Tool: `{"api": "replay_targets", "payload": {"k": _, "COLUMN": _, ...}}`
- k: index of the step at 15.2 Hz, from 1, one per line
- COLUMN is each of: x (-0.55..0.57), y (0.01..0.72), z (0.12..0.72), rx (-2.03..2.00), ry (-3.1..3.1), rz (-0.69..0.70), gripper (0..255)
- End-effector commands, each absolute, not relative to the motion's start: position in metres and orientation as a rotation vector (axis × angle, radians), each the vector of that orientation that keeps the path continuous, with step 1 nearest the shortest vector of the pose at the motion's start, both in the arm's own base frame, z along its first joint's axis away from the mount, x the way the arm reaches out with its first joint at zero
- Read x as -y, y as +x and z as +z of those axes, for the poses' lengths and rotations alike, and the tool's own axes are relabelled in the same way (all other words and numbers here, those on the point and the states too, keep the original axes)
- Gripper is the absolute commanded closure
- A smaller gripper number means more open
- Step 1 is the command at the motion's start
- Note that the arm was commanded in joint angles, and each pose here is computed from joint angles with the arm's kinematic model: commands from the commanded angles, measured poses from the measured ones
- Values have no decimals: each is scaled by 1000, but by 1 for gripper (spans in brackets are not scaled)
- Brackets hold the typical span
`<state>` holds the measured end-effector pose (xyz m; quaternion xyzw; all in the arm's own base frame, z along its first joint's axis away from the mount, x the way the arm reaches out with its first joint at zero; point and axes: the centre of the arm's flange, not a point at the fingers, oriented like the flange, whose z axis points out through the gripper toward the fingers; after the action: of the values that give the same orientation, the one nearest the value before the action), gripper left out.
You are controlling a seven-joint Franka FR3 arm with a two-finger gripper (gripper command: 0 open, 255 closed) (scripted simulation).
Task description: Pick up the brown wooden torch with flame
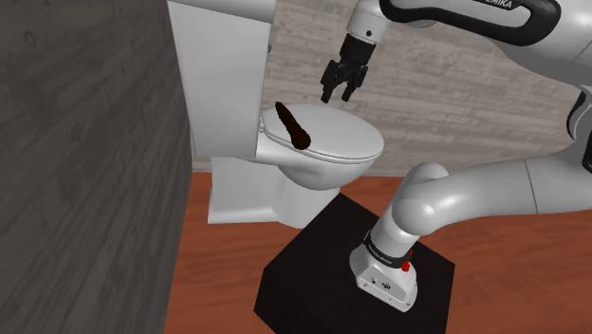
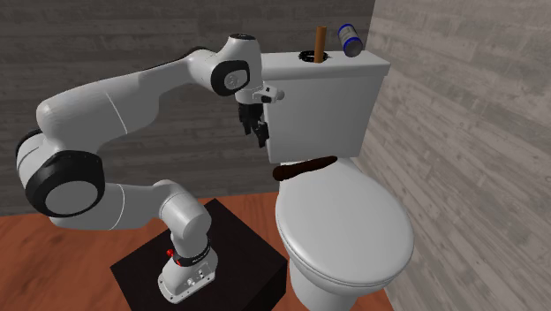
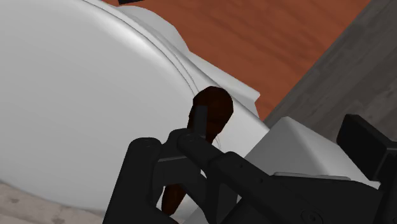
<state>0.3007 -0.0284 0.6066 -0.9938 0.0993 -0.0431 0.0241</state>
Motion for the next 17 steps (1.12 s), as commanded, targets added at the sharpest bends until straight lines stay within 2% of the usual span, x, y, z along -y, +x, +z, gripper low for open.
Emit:
{"api": "replay_targets", "payload": {"k": 1, "x": 28, "y": 301, "z": 607, "rx": -307, "ry": -3075, "rz": -133, "gripper": 0}}
{"api": "replay_targets", "payload": {"k": 17, "x": 115, "y": 446, "z": 489, "rx": -601, "ry": -2947, "rz": -229, "gripper": 0}}
